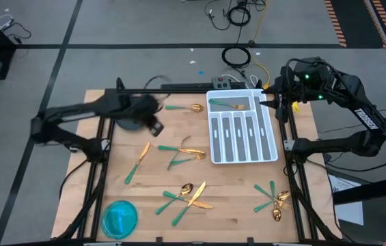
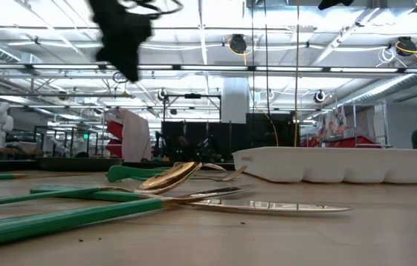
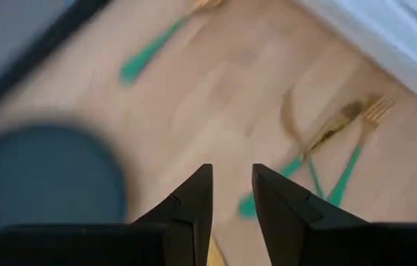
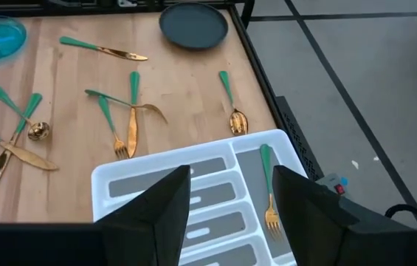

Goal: Sort silverware
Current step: Put the green knife into the silverware tray

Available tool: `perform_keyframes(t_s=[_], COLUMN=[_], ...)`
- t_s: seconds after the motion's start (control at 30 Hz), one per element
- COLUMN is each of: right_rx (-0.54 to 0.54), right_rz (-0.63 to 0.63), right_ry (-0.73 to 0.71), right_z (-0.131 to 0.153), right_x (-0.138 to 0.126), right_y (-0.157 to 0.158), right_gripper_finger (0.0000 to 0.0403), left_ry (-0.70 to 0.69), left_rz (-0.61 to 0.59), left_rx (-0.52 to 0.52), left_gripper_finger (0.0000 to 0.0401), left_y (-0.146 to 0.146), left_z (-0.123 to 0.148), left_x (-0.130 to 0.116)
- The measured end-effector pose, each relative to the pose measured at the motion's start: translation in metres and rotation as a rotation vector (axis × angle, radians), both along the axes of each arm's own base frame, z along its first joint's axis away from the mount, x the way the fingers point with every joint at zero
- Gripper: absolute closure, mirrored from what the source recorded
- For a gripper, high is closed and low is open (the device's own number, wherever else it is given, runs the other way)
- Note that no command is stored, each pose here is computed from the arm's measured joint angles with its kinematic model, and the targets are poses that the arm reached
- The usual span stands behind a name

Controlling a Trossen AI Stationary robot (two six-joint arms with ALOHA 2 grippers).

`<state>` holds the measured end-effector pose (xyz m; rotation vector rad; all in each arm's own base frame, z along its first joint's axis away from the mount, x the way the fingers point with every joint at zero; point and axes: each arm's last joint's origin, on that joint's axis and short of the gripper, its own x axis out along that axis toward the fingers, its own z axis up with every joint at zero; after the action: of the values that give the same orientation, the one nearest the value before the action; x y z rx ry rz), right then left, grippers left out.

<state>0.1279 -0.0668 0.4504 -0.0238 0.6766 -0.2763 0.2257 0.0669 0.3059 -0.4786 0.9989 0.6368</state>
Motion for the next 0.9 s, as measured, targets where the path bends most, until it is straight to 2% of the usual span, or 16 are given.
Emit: perform_keyframes(t_s=[0.13, 0.23, 0.33, 0.57, 0.77, 0.9], right_rx=[-0.002, -0.008, -0.002, 0.016, 0.020, 0.020], right_rz=[0.000, -0.001, -0.010, -0.001, 0.004, 0.004], right_ry=[-0.006, -0.020, -0.033, -0.040, -0.042, -0.042], right_z=[0.000, 0.002, 0.002, 0.002, 0.002, 0.002], right_x=[0.000, 0.001, 0.002, 0.002, 0.002, 0.002], right_y=[0.000, -0.001, -0.001, 0.000, 0.000, 0.000], right_gripper_finger=[0.0215, 0.0215, 0.0215, 0.0215, 0.0215, 0.0215], left_ry=[0.043, 0.083, 0.147, 0.308, 0.254, 0.280], left_rz=[0.195, 0.325, 0.397, 0.387, 0.337, 0.275], left_rx=[-0.075, -0.108, -0.130, -0.193, -0.238, -0.290], left_gripper_finger=[0.0299, 0.0299, 0.0299, 0.0299, 0.0299, 0.0299], left_y=[-0.033, -0.045, -0.053, -0.079, -0.107, -0.124], left_z=[-0.027, -0.046, -0.065, -0.099, -0.112, -0.121], left_x=[-0.029, -0.037, -0.037, -0.031, -0.026, -0.032])
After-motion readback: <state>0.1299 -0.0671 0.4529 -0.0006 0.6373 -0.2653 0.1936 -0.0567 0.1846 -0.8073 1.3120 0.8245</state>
